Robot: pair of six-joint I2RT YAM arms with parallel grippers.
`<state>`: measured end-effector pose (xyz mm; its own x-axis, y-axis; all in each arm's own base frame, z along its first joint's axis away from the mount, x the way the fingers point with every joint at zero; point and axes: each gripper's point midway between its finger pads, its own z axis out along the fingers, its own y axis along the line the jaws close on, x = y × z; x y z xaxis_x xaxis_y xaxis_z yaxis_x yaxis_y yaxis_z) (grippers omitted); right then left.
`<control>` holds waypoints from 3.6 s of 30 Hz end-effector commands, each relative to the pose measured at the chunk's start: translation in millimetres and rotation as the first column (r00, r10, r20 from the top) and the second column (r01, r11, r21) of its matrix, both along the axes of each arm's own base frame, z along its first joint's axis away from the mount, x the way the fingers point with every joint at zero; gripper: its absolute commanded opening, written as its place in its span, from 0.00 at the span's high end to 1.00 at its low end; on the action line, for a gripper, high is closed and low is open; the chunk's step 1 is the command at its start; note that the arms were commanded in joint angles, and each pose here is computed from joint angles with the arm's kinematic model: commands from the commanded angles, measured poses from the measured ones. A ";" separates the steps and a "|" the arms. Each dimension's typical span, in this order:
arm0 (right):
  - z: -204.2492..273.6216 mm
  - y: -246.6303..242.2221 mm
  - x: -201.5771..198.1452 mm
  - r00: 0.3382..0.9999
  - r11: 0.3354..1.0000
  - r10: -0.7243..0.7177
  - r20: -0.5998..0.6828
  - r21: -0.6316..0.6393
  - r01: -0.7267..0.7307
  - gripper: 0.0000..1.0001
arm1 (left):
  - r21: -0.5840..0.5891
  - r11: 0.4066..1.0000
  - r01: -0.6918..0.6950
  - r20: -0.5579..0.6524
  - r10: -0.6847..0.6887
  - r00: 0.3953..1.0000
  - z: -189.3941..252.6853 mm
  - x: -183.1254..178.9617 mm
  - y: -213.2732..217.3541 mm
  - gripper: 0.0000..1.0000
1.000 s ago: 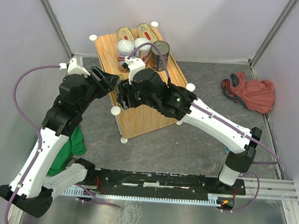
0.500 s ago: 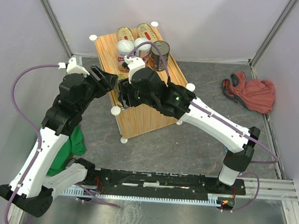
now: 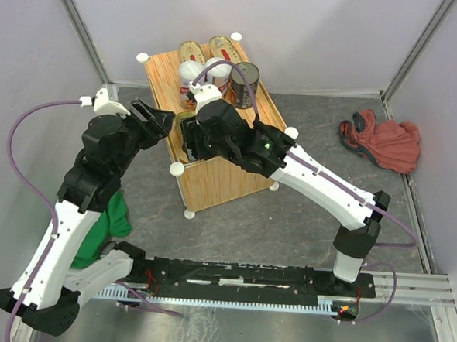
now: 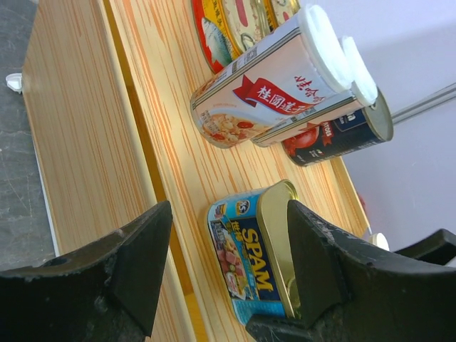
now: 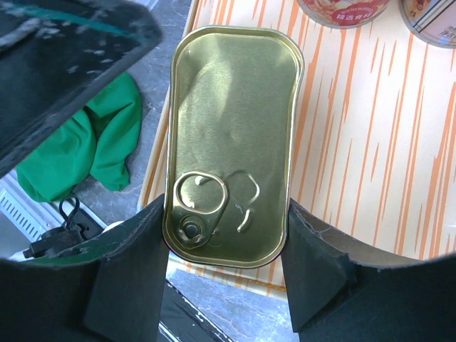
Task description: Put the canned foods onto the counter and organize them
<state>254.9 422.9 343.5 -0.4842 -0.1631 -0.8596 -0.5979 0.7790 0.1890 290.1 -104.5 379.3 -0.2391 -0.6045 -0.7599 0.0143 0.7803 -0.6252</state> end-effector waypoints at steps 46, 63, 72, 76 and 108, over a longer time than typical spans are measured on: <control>11.2 -14.1 5.4 0.993 0.994 -0.113 -0.023 -0.004 0.113 0.22 | -0.027 1.000 -0.017 0.107 0.020 0.994 32.8 -15.5 11.1 0.28; 28.7 -20.6 1.0 0.994 0.994 -0.108 0.005 0.010 0.108 0.21 | -0.022 0.999 -0.032 0.104 0.034 0.994 30.5 -14.7 13.6 0.28; 40.4 -35.3 -13.9 0.994 0.994 -0.112 0.009 0.017 0.112 0.21 | -0.027 0.998 -0.054 0.121 0.057 0.991 39.2 -9.9 16.2 0.28; 43.6 -48.7 -26.6 0.992 0.992 -0.127 0.013 0.017 0.127 0.21 | -0.034 0.998 -0.058 0.139 0.062 0.988 46.7 -6.3 15.7 0.28; -110.0 -357.3 -86.1 0.566 0.570 -0.821 -0.077 -0.174 0.803 0.12 | -0.132 0.990 -0.059 0.214 0.086 0.973 96.7 25.3 3.2 0.28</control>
<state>174.8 89.8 263.4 -0.5484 0.1614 -0.8205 0.1692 0.9823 0.0801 317.4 -97.4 449.1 -0.0705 -0.6475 -0.7588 0.0368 0.7585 -0.6507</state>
